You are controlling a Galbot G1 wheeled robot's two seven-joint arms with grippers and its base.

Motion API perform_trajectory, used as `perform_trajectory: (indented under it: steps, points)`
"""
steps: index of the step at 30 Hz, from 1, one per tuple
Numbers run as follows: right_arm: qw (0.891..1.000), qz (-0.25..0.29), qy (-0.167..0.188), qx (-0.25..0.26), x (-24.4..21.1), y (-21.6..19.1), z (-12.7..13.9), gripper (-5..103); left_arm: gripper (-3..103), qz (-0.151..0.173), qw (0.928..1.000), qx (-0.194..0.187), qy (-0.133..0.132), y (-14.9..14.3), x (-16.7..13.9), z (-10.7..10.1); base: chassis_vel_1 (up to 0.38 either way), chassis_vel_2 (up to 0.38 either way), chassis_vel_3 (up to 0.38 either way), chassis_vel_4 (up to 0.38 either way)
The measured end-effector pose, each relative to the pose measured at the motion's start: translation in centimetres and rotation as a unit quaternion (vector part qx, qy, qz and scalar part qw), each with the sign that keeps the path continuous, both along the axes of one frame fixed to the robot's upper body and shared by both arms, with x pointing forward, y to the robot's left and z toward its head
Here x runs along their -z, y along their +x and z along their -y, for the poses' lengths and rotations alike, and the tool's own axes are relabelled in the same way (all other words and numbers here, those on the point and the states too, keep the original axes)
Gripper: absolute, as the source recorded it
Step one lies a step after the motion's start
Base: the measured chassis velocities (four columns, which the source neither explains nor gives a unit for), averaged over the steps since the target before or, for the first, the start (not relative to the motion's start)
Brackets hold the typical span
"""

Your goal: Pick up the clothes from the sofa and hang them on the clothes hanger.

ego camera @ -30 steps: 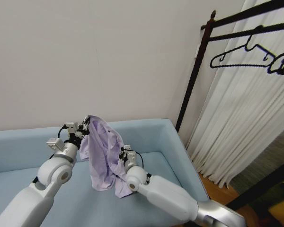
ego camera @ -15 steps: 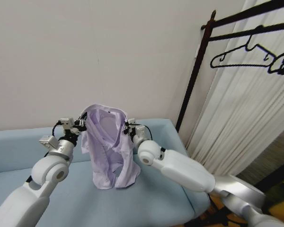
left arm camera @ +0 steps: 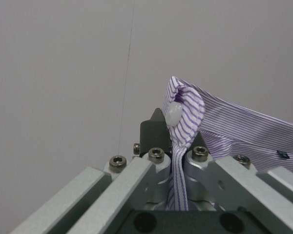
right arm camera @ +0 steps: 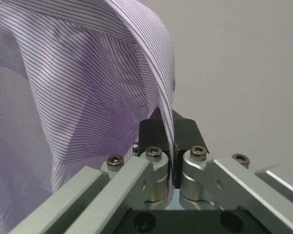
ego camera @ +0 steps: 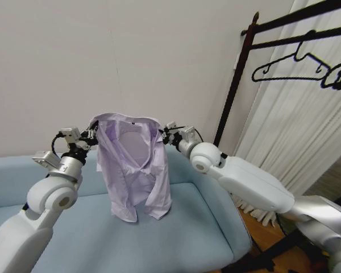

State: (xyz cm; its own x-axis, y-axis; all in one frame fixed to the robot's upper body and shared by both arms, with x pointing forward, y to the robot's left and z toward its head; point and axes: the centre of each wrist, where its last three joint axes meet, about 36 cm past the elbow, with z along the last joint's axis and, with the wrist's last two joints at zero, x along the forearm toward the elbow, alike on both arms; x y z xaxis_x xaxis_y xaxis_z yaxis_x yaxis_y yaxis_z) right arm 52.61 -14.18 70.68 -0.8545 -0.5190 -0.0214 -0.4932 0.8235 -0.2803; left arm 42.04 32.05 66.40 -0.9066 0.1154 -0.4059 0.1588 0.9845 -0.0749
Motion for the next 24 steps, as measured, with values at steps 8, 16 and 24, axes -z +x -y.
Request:
perform_trajectory:
  steps: [8, 16, 24]
  points:
    - [1.000, 0.000, 0.011, 0.001, 0.0, -0.3, -0.3, 1, 0, 0.008, 0.9997, 0.011, 0.020, 1.6, -3.1, -0.6, 0.000, 0.000, 0.000, 0.000]
    - [0.999, -0.005, 0.023, 0.021, 0.2, -0.2, -0.7, 19, 0, 0.002, 0.9993, 0.016, 0.033, 3.7, -4.9, -1.0, 0.000, 0.000, 0.000, 0.000]
    - [0.998, -0.005, 0.049, 0.045, -0.9, -0.4, -0.4, 52, 0, -0.003, 0.9982, 0.037, 0.047, 5.8, -6.5, 0.5, 0.000, 0.000, 0.000, 0.000]
